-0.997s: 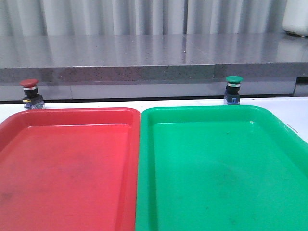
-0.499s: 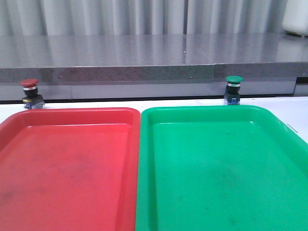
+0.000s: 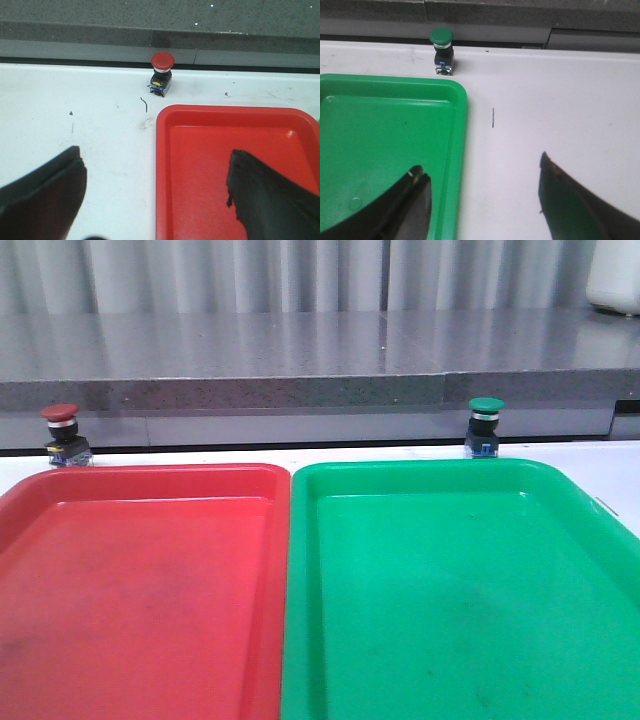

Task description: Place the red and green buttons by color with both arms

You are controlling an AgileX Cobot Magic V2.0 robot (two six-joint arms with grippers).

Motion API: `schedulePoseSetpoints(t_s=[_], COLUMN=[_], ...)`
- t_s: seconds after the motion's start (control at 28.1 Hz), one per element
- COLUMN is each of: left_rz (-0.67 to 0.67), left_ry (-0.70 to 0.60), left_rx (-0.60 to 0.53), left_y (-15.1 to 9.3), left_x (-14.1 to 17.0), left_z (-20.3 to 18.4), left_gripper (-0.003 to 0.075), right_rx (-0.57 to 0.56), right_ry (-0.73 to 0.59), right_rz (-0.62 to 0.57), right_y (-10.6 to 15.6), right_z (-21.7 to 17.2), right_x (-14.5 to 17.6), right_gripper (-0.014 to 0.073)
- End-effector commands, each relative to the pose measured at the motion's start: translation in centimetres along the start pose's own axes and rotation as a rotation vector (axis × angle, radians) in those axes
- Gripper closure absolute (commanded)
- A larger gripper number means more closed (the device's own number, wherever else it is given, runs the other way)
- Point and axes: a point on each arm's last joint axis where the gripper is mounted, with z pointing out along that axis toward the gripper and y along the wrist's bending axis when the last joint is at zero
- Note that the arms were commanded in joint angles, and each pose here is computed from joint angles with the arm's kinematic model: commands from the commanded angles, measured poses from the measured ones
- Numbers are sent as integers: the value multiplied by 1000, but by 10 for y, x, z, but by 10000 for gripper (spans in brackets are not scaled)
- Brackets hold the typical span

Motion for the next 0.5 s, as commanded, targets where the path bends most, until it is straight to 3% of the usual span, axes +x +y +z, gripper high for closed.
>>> schedulePoseSetpoints(t_s=[0.0, 0.46], left_rz=[-11, -15], left_ry=[-63, 187], left_rx=[13, -11], left_y=[-4, -4], left_x=[-29, -53], left_z=[17, 153], left_gripper=[153, 153], right_rx=[-1, -1], right_ry=[-97, -97], right_rz=[-15, -15], right_y=[0, 0], right_z=[-4, -4], right_x=[-16, -16], right_gripper=[106, 106])
